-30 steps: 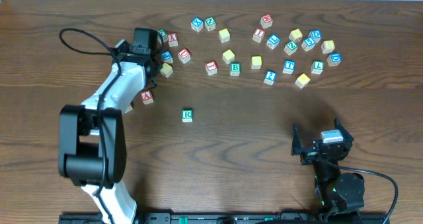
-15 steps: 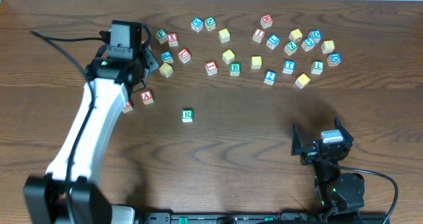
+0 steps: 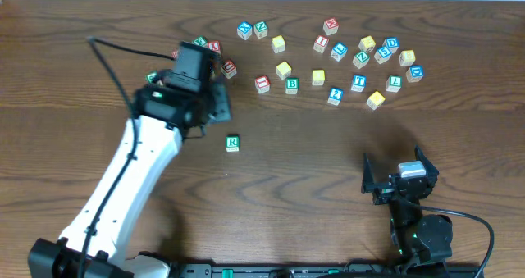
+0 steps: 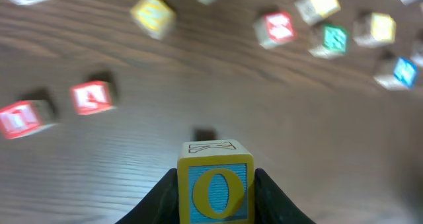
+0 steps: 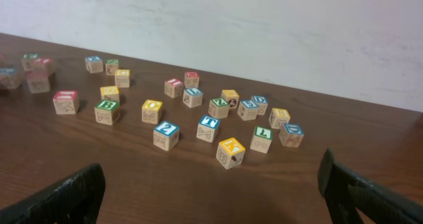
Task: Spell out ROBOT
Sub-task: 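Lift the yellow O block and carry it right toward the R block, then lower the yellow O block onto the table right of the R block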
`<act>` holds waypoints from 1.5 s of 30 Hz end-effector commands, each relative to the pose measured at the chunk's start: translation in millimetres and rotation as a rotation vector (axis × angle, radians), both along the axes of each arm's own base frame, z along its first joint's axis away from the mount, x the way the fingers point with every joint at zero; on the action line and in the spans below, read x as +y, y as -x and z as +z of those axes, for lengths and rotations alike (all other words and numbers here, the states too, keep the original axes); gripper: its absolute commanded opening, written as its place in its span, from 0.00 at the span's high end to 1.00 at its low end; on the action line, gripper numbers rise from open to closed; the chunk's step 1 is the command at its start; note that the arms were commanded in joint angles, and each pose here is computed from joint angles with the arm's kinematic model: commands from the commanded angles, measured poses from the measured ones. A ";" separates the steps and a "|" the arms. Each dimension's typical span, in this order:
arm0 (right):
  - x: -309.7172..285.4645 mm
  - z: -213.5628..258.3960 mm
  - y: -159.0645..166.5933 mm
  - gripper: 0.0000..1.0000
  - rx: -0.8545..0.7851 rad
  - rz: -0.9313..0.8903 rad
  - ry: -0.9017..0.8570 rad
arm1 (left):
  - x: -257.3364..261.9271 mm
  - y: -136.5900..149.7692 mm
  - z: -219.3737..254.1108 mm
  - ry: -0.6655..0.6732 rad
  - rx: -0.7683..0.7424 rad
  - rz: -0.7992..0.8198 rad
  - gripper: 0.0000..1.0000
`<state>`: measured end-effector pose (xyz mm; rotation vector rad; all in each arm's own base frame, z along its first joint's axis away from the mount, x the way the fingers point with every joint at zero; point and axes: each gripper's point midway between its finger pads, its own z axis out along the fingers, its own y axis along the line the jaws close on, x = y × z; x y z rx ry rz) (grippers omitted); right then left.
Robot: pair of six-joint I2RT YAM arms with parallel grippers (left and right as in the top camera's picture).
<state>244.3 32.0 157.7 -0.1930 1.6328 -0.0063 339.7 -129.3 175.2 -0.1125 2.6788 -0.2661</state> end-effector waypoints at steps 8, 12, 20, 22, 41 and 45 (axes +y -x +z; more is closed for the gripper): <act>-1.9 -1.2 -0.2 0.01 0.001 -0.005 0.011 | -47.7 17.6 -20.6 -0.084 0.039 -0.169 0.70; -1.9 -1.2 -0.2 0.01 0.001 -0.005 0.011 | -57.3 23.3 -46.4 -0.121 0.102 -0.201 0.72; -1.9 -1.2 -0.2 0.01 0.001 -0.005 0.011 | -61.4 14.9 -98.0 -0.226 0.174 -0.197 0.75; -1.9 -1.2 -0.2 0.01 0.001 -0.005 0.011 | -63.0 12.2 -107.0 -0.231 0.182 -0.197 0.75; -1.9 -1.4 -0.2 0.01 0.001 -0.005 0.011 | -68.5 4.1 -135.3 -0.191 0.145 -0.152 0.80; -1.9 -1.2 -0.2 0.01 0.001 -0.005 0.011 | -65.2 8.8 -142.5 -0.193 0.158 -0.139 0.80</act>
